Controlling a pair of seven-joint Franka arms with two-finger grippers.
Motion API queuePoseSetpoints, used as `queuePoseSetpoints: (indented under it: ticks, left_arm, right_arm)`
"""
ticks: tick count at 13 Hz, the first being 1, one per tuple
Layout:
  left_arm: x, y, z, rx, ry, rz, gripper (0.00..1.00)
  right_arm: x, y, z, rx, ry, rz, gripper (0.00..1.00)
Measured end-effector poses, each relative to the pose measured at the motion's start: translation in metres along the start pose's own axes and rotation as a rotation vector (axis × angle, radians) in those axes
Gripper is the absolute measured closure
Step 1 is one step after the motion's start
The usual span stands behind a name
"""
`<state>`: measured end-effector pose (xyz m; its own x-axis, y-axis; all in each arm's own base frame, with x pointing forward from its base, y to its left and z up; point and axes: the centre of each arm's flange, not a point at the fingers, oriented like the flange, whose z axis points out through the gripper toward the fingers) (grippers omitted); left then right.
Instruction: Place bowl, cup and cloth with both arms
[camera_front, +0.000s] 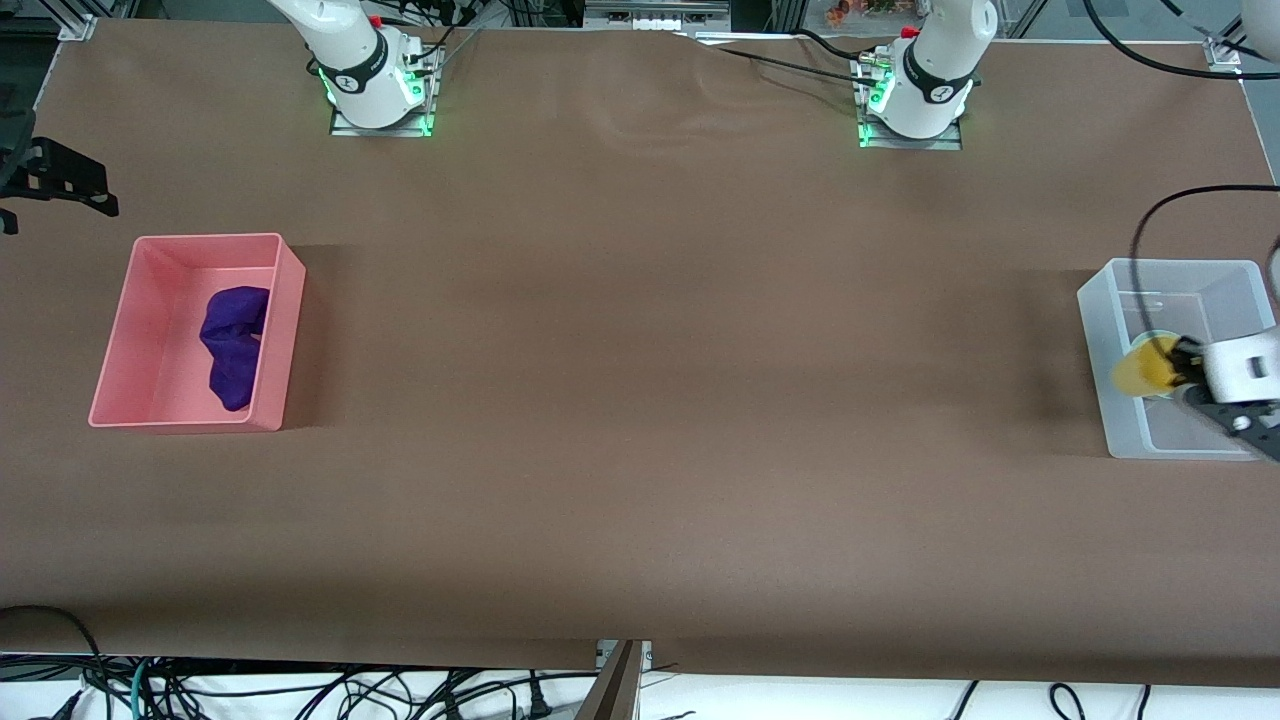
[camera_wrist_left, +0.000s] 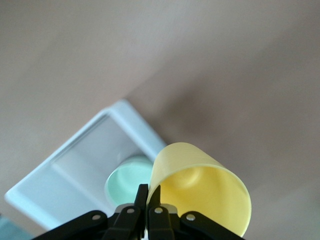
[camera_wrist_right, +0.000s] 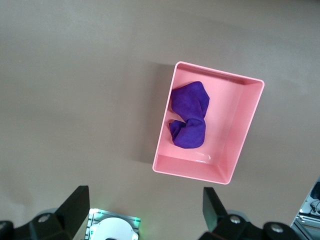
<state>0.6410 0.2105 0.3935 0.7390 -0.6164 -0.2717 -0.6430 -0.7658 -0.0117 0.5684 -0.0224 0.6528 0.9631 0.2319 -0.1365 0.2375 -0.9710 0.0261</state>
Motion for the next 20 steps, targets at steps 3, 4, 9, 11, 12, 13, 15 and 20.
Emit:
queuePoseSetpoints:
  ticks: [3, 4, 9, 11, 12, 13, 15, 20]
  left_arm:
    - [-0.053, -0.035, 0.049, -0.027, -0.018, 0.016, 0.96]
    - [-0.066, -0.047, 0.074, -0.02, -0.005, 0.024, 0.96]
    - [-0.09, -0.079, 0.169, -0.021, 0.113, -0.008, 0.96]
    - [-0.08, -0.076, 0.173, -0.037, 0.145, -0.017, 0.96]
    - [-0.078, -0.076, 0.17, -0.032, 0.15, -0.015, 0.91]
    - [-0.077, -0.077, 0.165, -0.025, 0.154, -0.014, 0.81]
    - [-0.076, -0.078, 0.148, -0.027, 0.155, -0.011, 0.6]
    - [-0.037, -0.022, 0.007, -0.114, 0.181, -0.052, 0.07]
  right_arm:
    - [0.0, -0.003, 0.001, 0.001, -0.01, 0.052, 0.0]
    - [-0.001, -0.005, 0.002, 0.003, -0.018, 0.075, 0.0]
    - [0.0, -0.006, 0.005, 0.006, -0.034, 0.093, 0.0]
    - [0.001, -0.007, 0.007, 0.006, -0.036, 0.092, 0.0]
    - [0.002, -0.007, 0.007, 0.006, -0.036, 0.092, 0.0]
    - [0.002, -0.007, 0.007, 0.006, -0.036, 0.091, 0.0]
    - [0.002, -0.007, 0.007, 0.006, -0.036, 0.091, 0.0]
    - [0.003, -0.007, 0.008, 0.006, -0.036, 0.091, 0.0]
